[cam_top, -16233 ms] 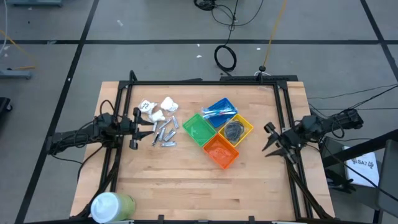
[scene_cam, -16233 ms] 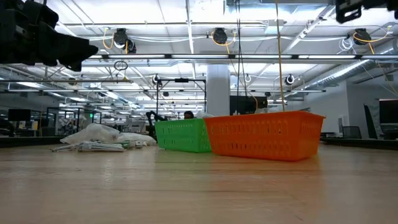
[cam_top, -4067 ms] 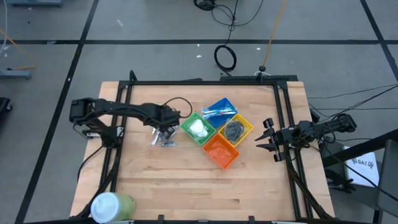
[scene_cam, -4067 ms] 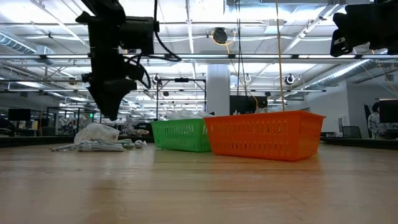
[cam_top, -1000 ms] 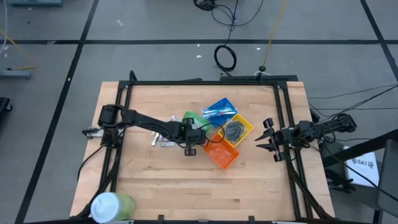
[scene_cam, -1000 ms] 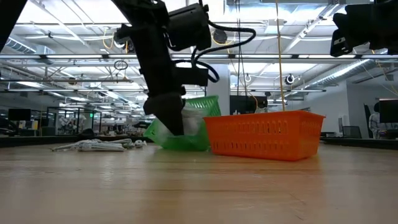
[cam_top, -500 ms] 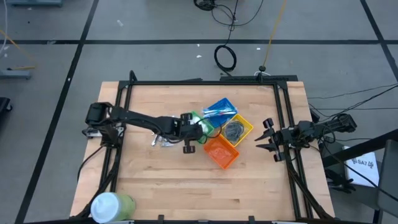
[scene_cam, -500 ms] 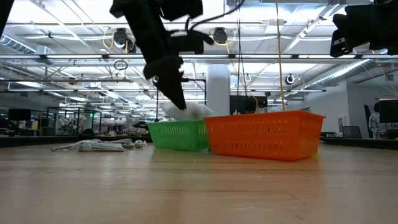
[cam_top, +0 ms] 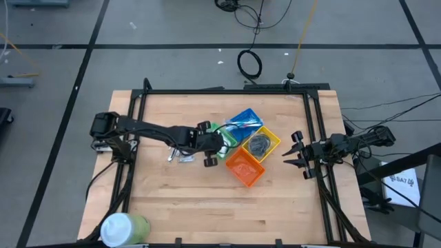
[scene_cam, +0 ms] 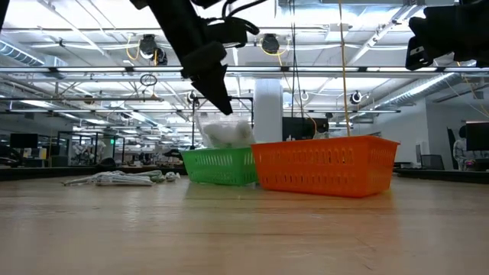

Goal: Pick & Place Travel size toiletries
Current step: Put the white cotton pack into the green bin, then put the silver nail cutter into the orange bin

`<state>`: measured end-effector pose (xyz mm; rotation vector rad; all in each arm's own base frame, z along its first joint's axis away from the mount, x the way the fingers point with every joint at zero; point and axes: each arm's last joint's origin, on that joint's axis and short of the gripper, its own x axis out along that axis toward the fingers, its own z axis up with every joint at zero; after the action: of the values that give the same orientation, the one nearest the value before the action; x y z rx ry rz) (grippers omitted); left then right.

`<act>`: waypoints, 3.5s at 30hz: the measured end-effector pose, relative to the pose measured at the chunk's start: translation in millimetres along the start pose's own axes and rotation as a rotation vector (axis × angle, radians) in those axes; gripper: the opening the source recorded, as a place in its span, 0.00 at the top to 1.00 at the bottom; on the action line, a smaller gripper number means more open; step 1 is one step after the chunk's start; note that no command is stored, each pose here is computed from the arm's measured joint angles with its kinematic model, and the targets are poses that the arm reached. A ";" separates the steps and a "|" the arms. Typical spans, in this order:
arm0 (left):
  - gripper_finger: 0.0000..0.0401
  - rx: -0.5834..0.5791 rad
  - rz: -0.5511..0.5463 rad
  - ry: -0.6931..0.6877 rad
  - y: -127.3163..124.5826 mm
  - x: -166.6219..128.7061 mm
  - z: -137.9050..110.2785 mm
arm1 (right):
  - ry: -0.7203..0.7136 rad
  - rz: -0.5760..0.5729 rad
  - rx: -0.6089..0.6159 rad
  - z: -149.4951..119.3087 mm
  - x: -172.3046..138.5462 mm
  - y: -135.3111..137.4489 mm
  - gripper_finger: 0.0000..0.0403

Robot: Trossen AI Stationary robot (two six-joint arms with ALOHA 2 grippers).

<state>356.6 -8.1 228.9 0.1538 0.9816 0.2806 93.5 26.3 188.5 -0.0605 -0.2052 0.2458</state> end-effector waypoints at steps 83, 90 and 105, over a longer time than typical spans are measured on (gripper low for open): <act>0.54 -0.948 0.256 0.490 82.1 -5.5 -146.4 | 0.009 0.000 0.000 -0.8 0.6 0.1 0.77; 0.54 -0.990 0.278 0.512 80.2 -2.2 -165.1 | 0.009 0.000 0.000 -0.8 0.6 0.1 0.77; 0.54 -1.091 0.270 0.503 76.3 11.2 -190.6 | 0.009 0.001 0.000 -0.8 0.6 0.1 0.77</act>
<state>190.6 68.5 134.7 -0.8208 1.1737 1.0973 94.3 26.5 187.8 -0.0617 -0.1960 0.2462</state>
